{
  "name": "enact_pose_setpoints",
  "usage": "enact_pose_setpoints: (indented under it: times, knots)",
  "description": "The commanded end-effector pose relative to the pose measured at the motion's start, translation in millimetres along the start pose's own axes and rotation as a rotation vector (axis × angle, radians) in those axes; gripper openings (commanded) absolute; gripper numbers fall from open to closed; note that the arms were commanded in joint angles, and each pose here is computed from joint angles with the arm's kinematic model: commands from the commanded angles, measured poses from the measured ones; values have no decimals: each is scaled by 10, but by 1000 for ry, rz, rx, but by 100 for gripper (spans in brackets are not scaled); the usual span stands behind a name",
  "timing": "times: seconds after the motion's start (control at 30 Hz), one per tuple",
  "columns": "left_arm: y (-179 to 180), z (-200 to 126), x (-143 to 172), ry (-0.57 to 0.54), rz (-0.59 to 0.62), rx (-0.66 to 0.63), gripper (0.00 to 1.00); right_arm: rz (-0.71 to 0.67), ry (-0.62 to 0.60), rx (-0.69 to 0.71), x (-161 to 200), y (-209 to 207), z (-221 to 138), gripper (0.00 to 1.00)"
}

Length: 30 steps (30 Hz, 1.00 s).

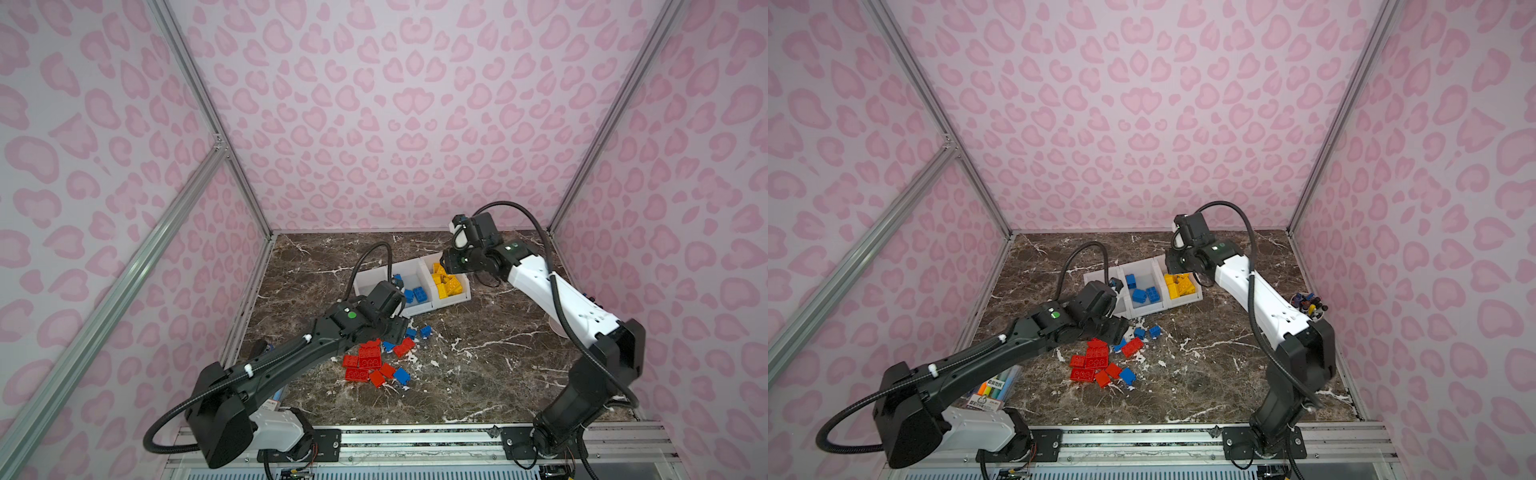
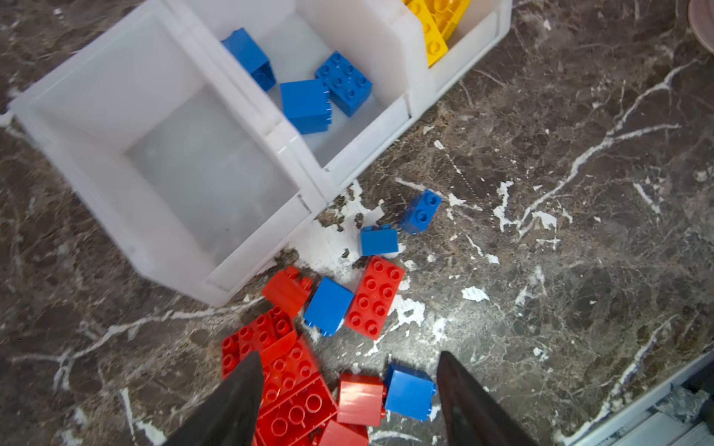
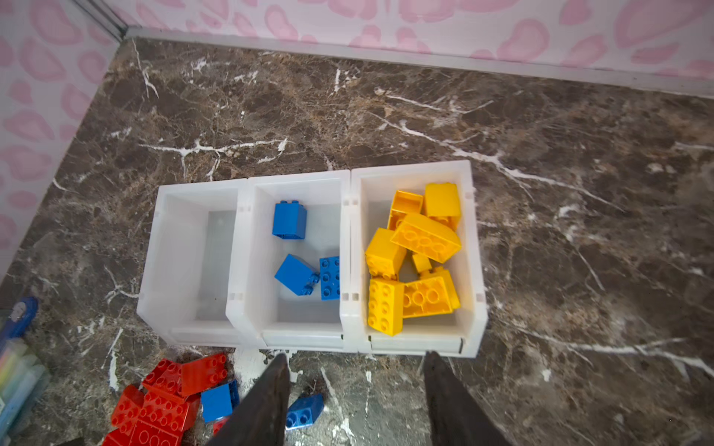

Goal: Sort the legos into containers by color
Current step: Pick up the lego from the center of the table.

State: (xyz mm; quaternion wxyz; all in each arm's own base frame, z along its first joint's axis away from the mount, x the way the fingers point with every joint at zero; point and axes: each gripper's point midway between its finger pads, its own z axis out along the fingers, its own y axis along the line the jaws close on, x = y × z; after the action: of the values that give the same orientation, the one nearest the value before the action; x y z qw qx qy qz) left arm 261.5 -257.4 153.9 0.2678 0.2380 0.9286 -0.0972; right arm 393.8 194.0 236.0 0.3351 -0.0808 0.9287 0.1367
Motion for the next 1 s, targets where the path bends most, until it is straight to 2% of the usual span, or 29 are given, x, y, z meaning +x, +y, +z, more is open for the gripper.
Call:
enact_pose_setpoints:
  times: [0.0, 0.13, 0.2, 0.37, 0.7, 0.93, 0.97]
  knots:
    - [-214, 215, -132, 28, 113, 37, 70, 70, -20, -9, 222, -135, -132, 56]
    - [-327, 583, -148, 121, 177, 37, 66, 123, -47, 28, 537, -374, -381, 56]
    - [-368, 673, -239, 135, 198, 35, 64, 155, -64, 40, 633, -471, -490, 55]
    - [-466, 908, -239, 178, 247, 60, 61, 215, -90, 60, 824, -657, -654, 55]
    - [-501, 1228, -55, 280, 306, 66, 51, 243, -98, 80, 881, -785, -760, 55]
    - [-534, 1367, 19, 318, 319, 80, 38, 256, -95, 72, 900, -783, -740, 55]
    - [-530, 1381, 19, 321, 321, 77, 33, 257, -96, 71, 902, -783, -739, 54]
